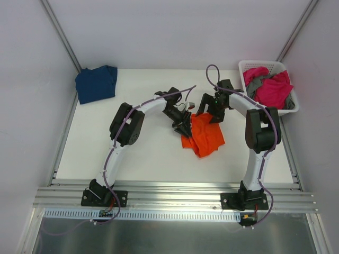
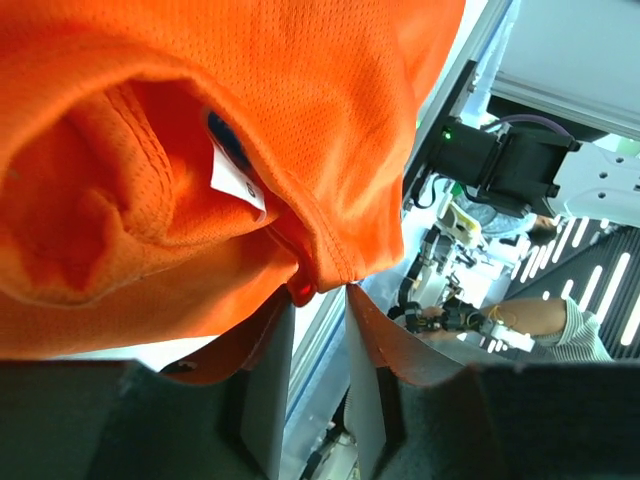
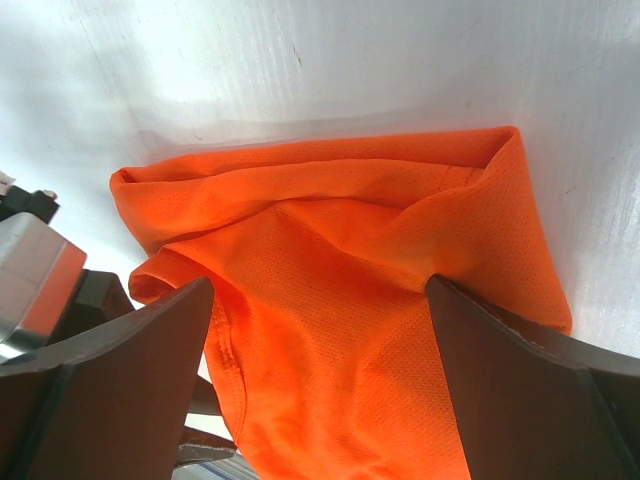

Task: Fold and stack the t-shirts
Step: Fold the tshirt

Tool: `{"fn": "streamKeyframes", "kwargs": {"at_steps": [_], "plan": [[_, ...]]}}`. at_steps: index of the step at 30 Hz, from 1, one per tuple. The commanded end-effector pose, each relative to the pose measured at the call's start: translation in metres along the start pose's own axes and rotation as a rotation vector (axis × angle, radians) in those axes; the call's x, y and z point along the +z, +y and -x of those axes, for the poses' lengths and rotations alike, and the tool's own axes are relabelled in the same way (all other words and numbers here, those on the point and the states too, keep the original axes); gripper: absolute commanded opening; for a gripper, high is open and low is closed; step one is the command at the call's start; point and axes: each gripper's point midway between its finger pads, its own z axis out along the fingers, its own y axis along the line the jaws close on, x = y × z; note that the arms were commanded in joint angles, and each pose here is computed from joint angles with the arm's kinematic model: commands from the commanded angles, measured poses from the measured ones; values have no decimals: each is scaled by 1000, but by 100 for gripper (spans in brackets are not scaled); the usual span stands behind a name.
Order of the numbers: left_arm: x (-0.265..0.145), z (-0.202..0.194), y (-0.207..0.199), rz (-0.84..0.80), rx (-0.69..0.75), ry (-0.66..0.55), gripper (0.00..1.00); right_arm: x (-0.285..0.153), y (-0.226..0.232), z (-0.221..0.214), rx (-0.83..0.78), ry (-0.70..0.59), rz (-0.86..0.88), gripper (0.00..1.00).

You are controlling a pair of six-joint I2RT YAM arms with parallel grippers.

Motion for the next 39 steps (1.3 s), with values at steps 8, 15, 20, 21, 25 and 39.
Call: {"fn": "streamKeyframes", "kwargs": {"at_steps": [8,15,20,21,25,39], "plan": [[-15,28,4,34,68,-75,10,2,-11,-11,-2,17,-35,93],[-28,36,11,36,67,-103,7,1,-15,-22,-12,33,-42,92],[-45,56,4,79,121,-172,7,3,-23,-40,-30,75,-58,90],[-50,59,-4,75,137,-185,7,1,-23,-41,-35,72,-59,90],[-62,56,-26,61,168,-207,6,1,-27,-49,-46,78,-73,89],[-113,71,-63,118,290,-350,3,-1,-32,-51,-70,71,-101,88]]}}
